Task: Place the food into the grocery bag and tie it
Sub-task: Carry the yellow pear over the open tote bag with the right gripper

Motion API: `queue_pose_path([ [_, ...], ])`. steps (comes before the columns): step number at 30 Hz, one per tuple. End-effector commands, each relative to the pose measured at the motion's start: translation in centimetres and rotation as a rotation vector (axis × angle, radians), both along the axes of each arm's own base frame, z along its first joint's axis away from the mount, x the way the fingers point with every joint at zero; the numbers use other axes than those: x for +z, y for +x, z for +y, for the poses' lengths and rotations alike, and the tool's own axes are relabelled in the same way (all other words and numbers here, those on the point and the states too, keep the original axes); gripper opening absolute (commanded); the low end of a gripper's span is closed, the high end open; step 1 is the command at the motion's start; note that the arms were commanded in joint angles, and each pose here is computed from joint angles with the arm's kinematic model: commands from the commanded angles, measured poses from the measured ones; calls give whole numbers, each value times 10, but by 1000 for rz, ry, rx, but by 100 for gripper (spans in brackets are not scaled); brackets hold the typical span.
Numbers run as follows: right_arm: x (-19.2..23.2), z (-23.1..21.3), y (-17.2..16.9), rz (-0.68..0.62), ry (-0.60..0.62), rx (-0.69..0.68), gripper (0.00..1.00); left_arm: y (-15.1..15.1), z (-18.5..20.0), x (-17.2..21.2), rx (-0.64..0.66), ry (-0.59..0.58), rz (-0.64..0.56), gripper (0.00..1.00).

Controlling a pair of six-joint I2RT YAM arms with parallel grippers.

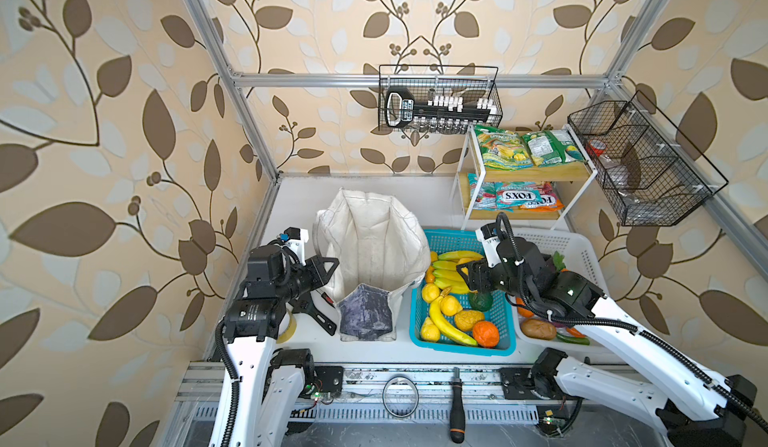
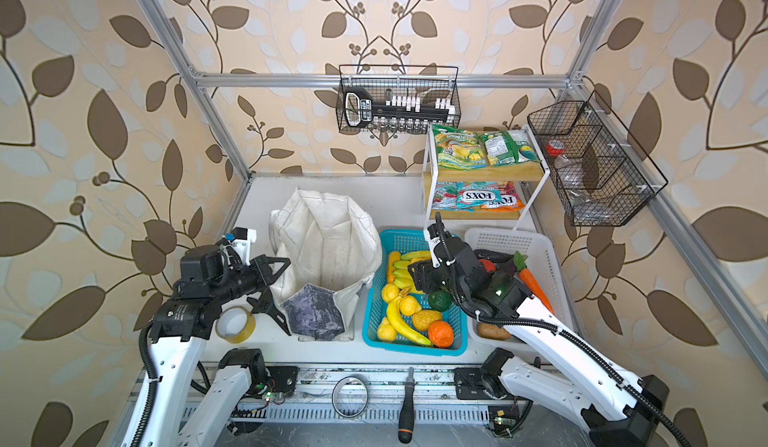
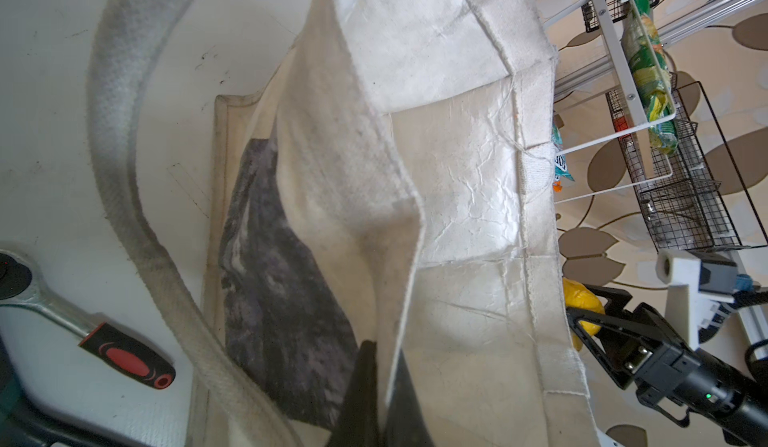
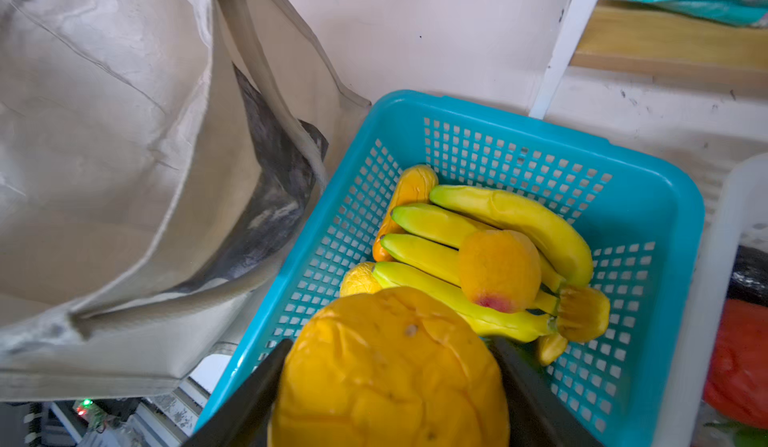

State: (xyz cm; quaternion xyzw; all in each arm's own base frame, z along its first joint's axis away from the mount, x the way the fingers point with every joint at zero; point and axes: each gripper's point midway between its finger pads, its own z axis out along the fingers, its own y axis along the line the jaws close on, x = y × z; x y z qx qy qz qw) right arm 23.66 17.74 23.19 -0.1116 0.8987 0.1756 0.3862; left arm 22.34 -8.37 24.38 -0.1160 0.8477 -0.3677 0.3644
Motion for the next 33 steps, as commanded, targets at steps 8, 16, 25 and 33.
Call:
queue_pose_path([
  [8, 57, 34, 14, -64, 34, 101, 66, 2, -5, 8, -27, -42, -26, 0],
  [16, 88, 100, 34, -102, 113, 193, 65, 2, -6, 9, -20, -63, -26, 0],
  [25, 84, 190, 46, -106, 141, 304, 63, 6, -10, 10, -39, -92, -16, 0],
  [33, 7, 254, 58, -5, 32, 361, 63, 9, -13, 27, -44, -141, -63, 0],
])
